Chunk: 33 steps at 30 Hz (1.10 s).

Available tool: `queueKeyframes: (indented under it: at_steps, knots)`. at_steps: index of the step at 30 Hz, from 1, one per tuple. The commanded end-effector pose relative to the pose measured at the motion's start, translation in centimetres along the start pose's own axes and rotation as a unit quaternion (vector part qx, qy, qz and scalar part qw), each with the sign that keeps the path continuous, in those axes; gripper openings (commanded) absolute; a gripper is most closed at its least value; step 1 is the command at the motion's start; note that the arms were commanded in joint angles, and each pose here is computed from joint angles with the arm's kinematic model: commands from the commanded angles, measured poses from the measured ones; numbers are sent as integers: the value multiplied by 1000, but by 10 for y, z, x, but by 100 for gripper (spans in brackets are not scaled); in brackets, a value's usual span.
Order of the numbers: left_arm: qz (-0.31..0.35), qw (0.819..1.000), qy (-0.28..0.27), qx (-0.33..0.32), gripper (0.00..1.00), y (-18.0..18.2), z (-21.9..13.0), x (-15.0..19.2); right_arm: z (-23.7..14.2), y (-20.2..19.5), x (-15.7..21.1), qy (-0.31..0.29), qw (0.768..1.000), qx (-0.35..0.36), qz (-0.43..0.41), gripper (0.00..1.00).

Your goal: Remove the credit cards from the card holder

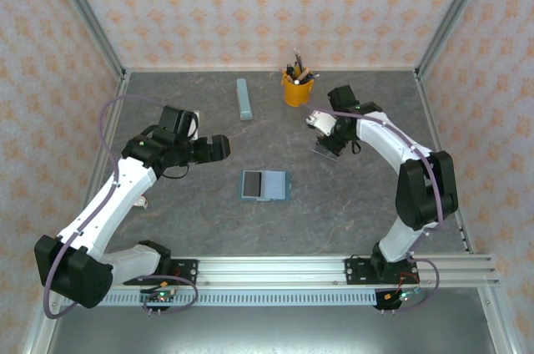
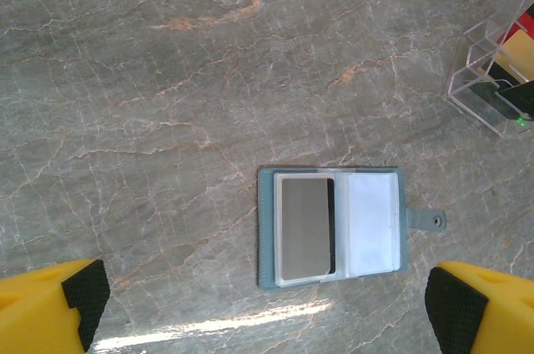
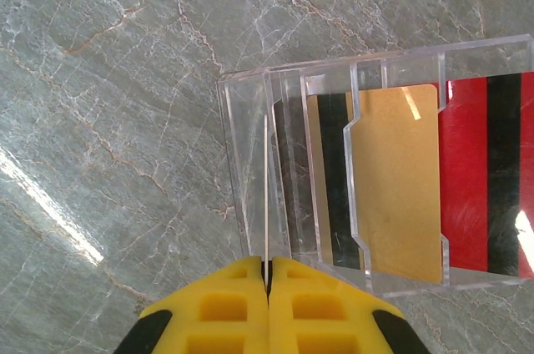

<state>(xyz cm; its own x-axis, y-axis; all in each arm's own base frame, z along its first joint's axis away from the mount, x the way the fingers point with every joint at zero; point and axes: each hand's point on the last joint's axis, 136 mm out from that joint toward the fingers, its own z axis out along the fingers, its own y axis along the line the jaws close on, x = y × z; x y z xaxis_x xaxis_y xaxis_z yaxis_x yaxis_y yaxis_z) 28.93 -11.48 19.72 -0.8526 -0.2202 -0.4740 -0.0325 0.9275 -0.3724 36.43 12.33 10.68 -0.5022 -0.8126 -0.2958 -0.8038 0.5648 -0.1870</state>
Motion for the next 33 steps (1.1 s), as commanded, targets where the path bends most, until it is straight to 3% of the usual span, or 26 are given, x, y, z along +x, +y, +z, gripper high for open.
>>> queueKeyframes:
  at_steps: [1, 16, 33]
  knots:
    - [3, 1000, 6, -2, 100, 3, 4, 2, -14, -11, -4, -4, 1000, 24, -6, 0]
    - [3, 1000, 9, -1, 100, 3, 5, 4, -18, -23, -10, -4, 999, 46, -2, 0]
    - [3, 1000, 11, -3, 100, 3, 7, 4, 6, -34, -18, -11, 999, 32, -1, 2]
